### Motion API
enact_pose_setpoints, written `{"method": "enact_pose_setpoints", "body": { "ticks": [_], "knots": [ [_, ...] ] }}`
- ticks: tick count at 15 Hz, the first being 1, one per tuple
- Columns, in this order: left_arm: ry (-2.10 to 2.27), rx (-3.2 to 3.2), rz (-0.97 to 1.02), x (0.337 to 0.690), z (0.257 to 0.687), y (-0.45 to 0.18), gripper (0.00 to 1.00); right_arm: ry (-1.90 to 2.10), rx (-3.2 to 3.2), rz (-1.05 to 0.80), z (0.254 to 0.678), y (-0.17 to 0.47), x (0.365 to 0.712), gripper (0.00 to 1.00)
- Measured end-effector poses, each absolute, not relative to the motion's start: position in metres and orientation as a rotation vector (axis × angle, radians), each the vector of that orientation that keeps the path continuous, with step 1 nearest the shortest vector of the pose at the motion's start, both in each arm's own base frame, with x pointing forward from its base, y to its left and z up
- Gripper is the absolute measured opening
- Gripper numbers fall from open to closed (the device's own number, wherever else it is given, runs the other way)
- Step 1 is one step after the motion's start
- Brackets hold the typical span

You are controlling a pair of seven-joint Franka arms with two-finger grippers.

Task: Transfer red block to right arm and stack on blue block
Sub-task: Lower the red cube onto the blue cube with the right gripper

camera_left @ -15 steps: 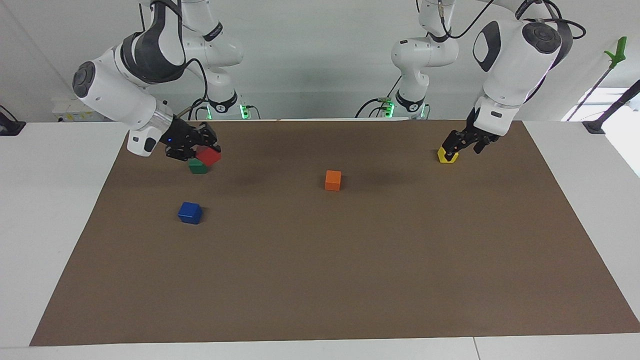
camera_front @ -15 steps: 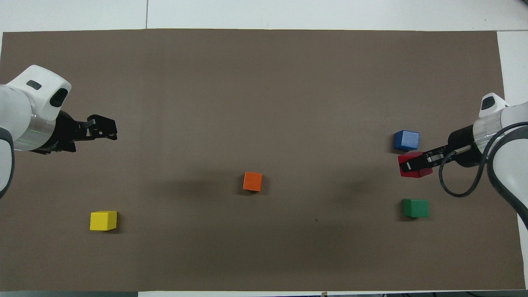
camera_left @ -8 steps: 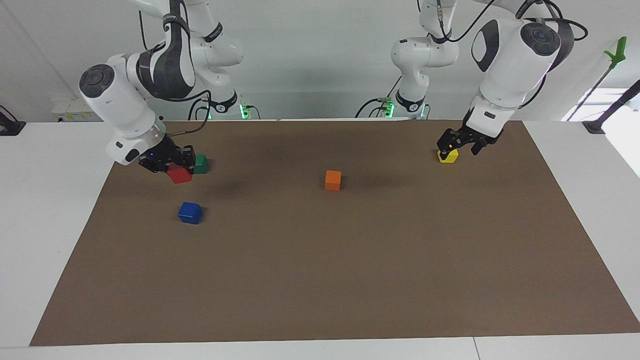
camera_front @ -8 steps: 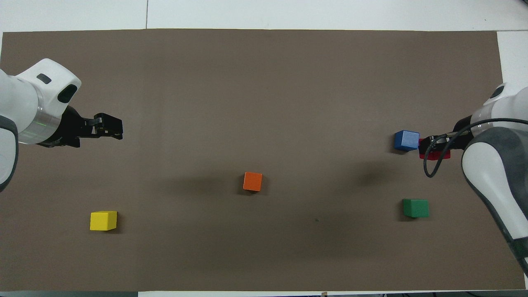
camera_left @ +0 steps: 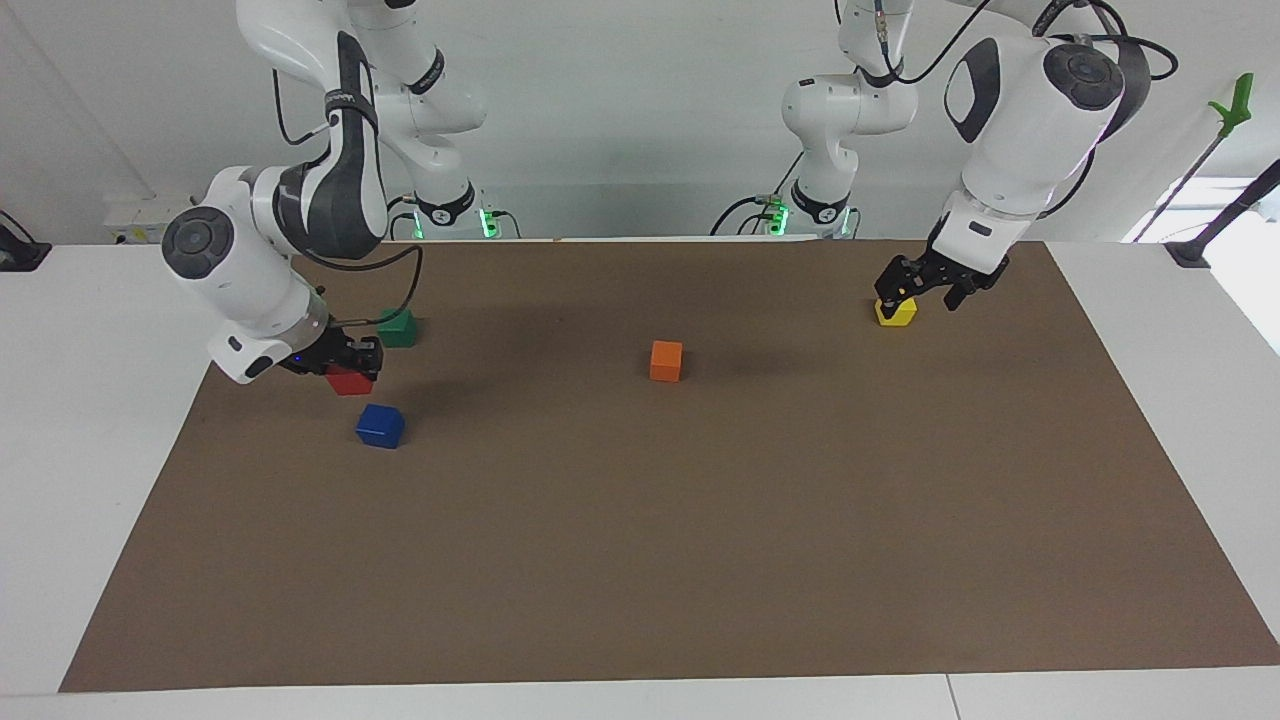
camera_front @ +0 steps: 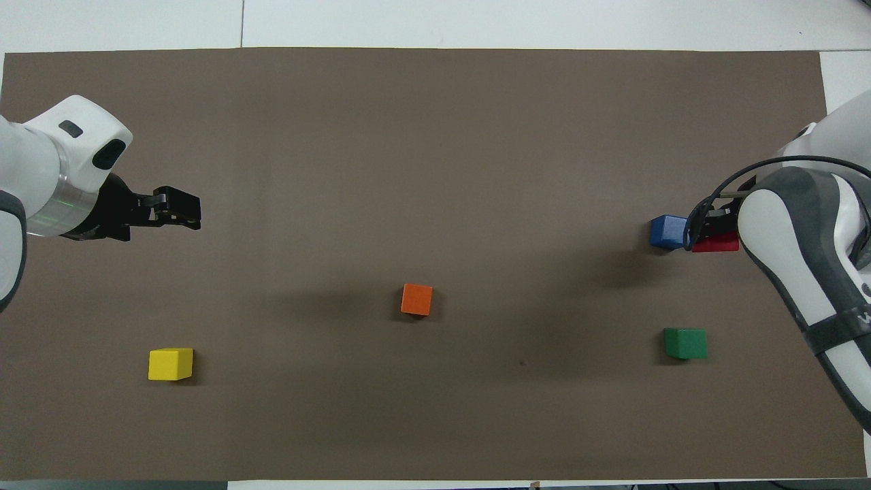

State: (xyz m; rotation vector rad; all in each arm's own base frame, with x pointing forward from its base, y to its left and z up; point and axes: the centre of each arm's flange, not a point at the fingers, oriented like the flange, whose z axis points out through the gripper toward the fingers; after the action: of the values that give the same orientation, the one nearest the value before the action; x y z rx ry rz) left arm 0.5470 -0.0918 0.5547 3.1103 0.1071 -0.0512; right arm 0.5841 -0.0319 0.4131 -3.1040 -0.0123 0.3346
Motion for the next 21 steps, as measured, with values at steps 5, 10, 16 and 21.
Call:
{"method": "enact_pose_setpoints", "body": {
  "ticks": [5, 10, 16, 21],
  "knots": [
    [0.088, 3.110, -0.051, 0.549, 0.558, -0.094, 1.00, -0.028, -3.116, 0.332, 0.412, -0.027, 0.610, 0.55],
    [0.089, 3.110, -0.051, 0.549, 0.558, -0.093, 1.00, -0.038, -3.115, 0.399, 0.376, -0.023, 0.627, 0.55],
    [0.089, 3.110, -0.050, 0.549, 0.558, -0.093, 1.00, -0.038, -3.113, 0.422, 0.361, -0.023, 0.628, 0.55],
    [0.100, 3.109, -0.049, 0.550, 0.558, -0.089, 1.00, -0.033, -3.107, 0.414, 0.353, -0.022, 0.628, 0.55]
  ]
}}
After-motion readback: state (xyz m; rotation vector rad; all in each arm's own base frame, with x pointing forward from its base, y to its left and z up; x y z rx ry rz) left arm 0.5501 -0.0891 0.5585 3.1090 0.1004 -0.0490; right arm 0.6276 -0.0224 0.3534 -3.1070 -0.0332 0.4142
